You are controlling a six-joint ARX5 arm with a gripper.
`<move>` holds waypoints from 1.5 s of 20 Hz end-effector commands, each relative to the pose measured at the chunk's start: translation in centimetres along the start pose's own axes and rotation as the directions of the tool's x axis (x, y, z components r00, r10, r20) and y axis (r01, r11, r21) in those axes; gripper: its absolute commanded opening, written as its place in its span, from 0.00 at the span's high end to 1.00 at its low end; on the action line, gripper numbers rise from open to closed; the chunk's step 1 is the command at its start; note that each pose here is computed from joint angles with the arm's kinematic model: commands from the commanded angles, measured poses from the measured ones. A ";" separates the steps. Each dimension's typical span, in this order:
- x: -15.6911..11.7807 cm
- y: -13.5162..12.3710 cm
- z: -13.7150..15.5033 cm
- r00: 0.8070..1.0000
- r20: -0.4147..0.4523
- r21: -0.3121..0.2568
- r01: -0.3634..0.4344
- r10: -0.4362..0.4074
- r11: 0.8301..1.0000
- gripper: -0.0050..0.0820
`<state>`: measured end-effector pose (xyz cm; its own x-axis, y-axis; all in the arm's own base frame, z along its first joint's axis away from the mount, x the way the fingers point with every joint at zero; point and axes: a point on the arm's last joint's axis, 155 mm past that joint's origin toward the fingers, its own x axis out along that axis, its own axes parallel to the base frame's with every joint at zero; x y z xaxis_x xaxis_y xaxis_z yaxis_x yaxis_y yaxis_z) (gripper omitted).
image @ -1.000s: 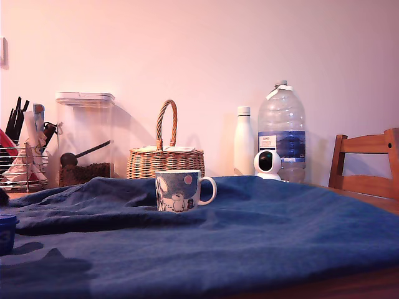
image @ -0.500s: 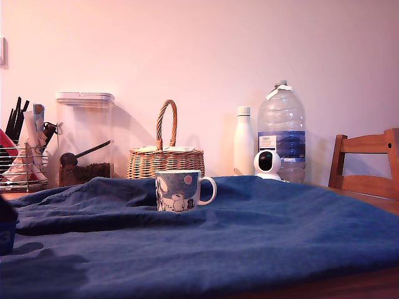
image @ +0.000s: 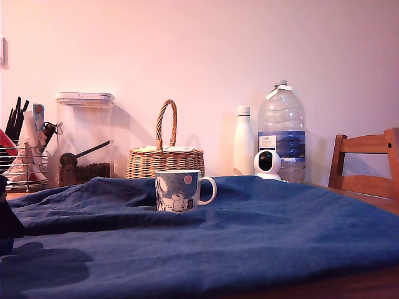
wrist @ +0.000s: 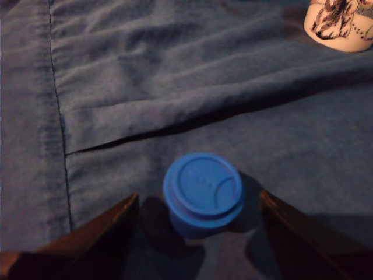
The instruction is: Pick up the coffee capsules on the table and drop them inside the coffee cup
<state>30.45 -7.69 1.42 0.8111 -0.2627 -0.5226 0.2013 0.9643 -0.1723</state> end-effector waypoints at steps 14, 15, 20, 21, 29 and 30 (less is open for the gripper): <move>1.2 0.1 -0.2 1.000 -0.012 0.032 0.000 0.001 0.999 0.27; 1.2 0.1 -0.2 1.000 -0.012 0.032 0.000 0.000 0.999 0.31; 1.2 0.0 -0.1 1.000 -0.010 0.031 0.004 -0.004 1.000 0.57; 1.2 0.0 -0.1 1.000 -0.010 0.031 0.005 -0.004 1.000 0.60; 1.1 -1.2 -0.1 0.998 -0.012 0.032 0.068 -0.068 0.997 0.74; 1.0 -1.5 0.1 0.996 -0.007 0.033 0.086 -0.086 0.996 0.74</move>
<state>30.95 -9.14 0.96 0.7865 -0.3322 -0.5206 0.2741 0.9432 -0.1878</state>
